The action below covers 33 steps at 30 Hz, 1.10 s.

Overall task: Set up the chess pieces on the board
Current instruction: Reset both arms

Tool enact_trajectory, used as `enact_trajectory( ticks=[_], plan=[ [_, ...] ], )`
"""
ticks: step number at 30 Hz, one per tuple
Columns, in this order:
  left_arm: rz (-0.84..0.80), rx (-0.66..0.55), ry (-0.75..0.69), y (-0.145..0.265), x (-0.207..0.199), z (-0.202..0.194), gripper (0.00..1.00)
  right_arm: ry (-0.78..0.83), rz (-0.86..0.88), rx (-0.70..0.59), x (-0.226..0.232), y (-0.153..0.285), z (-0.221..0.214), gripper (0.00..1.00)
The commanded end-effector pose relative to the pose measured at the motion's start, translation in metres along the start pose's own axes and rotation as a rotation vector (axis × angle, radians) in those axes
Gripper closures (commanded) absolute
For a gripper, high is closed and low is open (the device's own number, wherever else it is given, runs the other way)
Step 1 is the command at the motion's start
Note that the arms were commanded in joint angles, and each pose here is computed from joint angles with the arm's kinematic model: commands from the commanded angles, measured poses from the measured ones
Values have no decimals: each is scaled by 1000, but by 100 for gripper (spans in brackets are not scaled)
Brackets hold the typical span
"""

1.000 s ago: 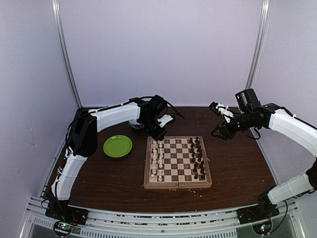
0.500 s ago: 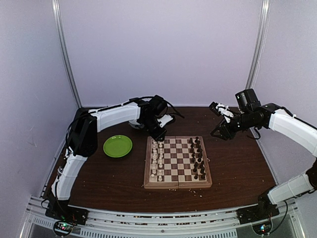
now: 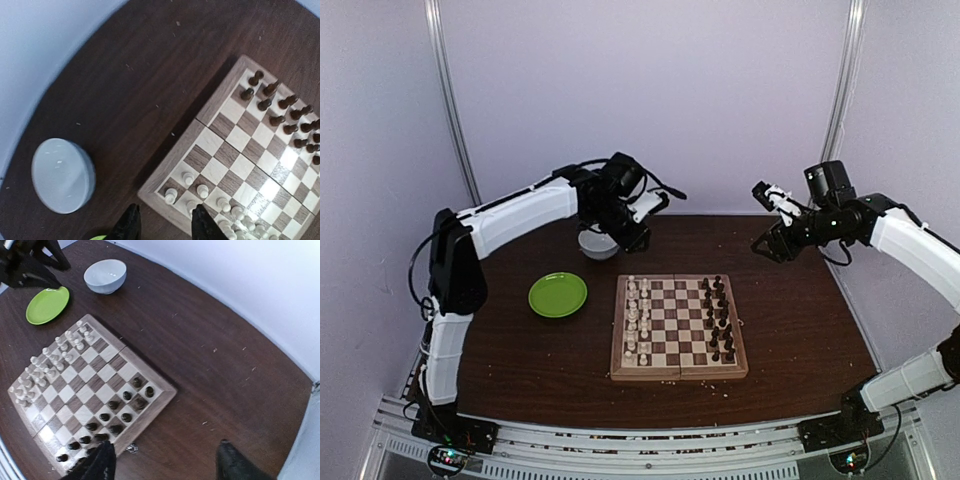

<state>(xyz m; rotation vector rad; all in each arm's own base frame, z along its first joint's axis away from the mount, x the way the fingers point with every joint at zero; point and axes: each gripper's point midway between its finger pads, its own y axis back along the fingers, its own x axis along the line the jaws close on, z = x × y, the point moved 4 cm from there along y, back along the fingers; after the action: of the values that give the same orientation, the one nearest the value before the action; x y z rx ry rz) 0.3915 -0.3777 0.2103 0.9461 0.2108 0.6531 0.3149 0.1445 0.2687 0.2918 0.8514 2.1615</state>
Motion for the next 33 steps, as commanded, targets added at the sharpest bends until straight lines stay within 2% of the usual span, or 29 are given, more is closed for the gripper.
enact_trajectory(
  ticks=[1,2,4,5,6,7,10,13,16,20,25,29,33],
  plan=[
    [163,-153,-19,105,27,27,58,-95,-241,-151,-45,55,39,11],
    [191,-162,-14,120,32,25,55,-136,-289,-187,-56,64,45,1],
    [247,-181,7,145,45,19,48,-208,-359,-232,-73,81,54,0],
    [271,-208,23,163,51,16,38,-223,-346,-249,-75,87,59,0],
    [296,-230,43,176,58,12,12,-229,-318,-256,-74,90,61,1],
    [316,-245,65,183,64,6,3,-239,-315,-269,-74,93,64,0],
    [362,-332,159,206,85,-16,2,-329,-369,-338,-79,99,61,1],
    [372,-434,263,210,98,-45,2,-408,-445,-407,-82,104,46,0],
    [514,-446,383,216,117,-76,2,-429,-472,-436,-81,103,31,1],
    [564,-426,393,219,120,-90,2,-419,-477,-440,-79,105,22,1],
    [609,-533,391,240,119,-93,2,-407,-438,-465,-74,115,30,0],
    [704,-640,395,261,121,-101,2,-381,-416,-464,-72,126,43,1],
    [756,-670,416,263,124,-109,2,-384,-389,-458,-71,121,44,0]
  ],
)
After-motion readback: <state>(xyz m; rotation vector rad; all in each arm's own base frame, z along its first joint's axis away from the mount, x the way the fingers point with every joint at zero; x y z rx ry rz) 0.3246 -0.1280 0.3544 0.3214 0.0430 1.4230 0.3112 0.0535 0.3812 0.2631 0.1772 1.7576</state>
